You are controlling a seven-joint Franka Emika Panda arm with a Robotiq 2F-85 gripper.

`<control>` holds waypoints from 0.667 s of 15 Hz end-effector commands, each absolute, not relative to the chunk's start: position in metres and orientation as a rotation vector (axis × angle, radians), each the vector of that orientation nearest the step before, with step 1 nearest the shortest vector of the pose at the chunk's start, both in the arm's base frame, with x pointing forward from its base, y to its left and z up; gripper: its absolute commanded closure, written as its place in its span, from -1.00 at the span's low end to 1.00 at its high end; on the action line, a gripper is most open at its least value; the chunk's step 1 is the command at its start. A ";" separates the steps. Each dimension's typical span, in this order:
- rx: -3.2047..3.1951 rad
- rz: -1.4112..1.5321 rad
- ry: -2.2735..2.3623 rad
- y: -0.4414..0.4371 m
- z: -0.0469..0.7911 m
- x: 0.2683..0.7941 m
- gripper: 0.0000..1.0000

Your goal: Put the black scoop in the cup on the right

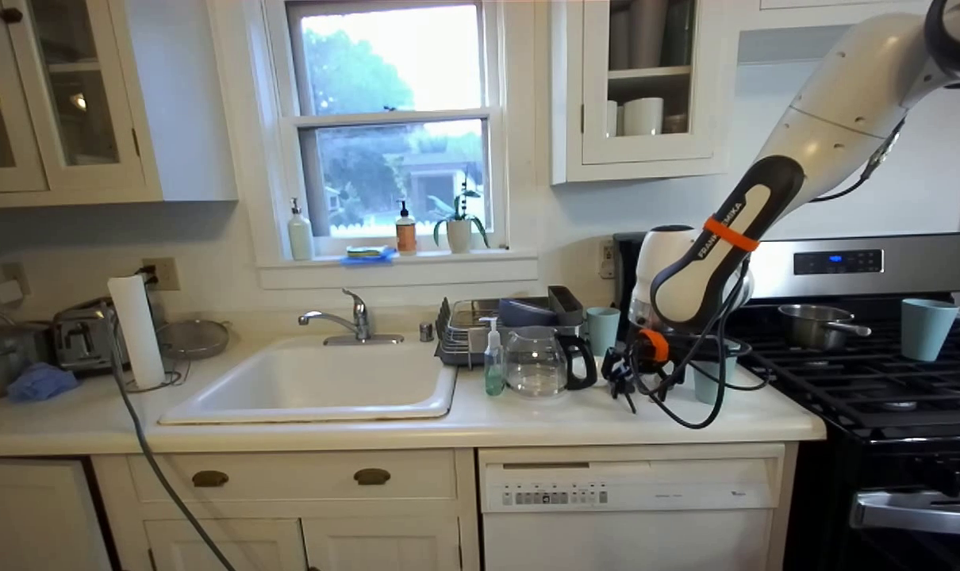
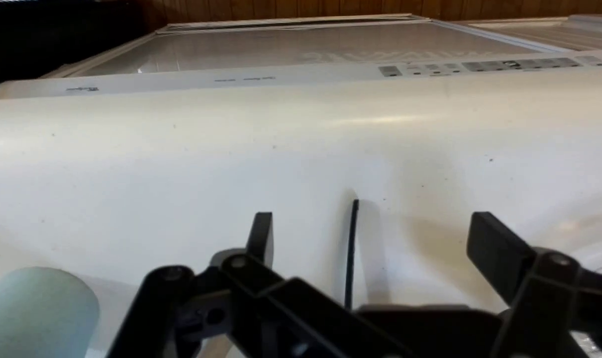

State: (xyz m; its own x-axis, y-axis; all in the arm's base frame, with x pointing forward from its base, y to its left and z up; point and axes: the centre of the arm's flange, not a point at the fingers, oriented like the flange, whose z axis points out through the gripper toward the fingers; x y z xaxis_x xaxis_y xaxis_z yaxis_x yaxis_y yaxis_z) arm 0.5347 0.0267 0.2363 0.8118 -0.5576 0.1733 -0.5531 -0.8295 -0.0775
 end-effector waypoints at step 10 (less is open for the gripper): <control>-2.942 -0.374 0.935 0.010 0.212 0.576 0.20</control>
